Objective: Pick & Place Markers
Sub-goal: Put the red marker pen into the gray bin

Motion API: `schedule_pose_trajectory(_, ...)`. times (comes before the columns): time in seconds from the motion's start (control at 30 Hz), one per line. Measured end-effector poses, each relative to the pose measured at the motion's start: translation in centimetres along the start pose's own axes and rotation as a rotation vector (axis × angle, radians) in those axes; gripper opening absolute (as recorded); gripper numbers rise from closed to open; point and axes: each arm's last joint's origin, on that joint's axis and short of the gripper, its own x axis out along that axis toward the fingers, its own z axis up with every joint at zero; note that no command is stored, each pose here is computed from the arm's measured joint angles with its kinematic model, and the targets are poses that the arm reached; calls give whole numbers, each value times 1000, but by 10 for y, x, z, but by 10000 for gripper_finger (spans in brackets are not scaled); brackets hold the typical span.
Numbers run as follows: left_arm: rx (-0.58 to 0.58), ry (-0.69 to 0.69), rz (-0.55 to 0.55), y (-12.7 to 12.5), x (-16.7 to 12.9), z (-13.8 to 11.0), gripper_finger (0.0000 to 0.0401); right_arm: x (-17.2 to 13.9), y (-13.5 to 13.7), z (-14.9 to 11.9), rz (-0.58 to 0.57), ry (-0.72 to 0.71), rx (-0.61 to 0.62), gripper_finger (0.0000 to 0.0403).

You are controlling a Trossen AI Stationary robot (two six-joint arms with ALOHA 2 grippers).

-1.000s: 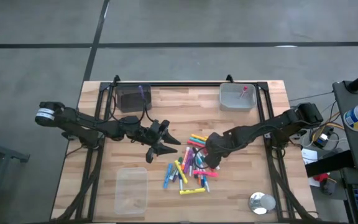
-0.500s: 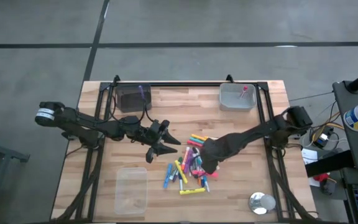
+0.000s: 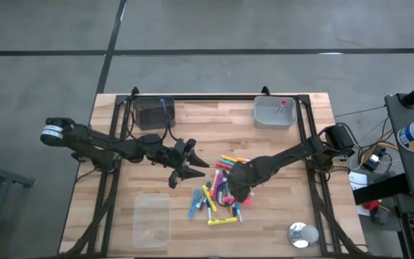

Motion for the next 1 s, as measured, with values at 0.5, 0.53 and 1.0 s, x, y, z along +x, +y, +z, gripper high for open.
schedule_pose_trajectory(0.5,-1,1,1,0,0,0,170,13,-9,-7,-36,22,22,187)
schedule_pose_trajectory(0.53,-1,1,1,0,0,0,170,13,-9,-7,-36,22,22,187)
schedule_pose_trajectory(1.0,-3,3,1,0,0,0,170,25,-5,-2,-42,29,2,114)
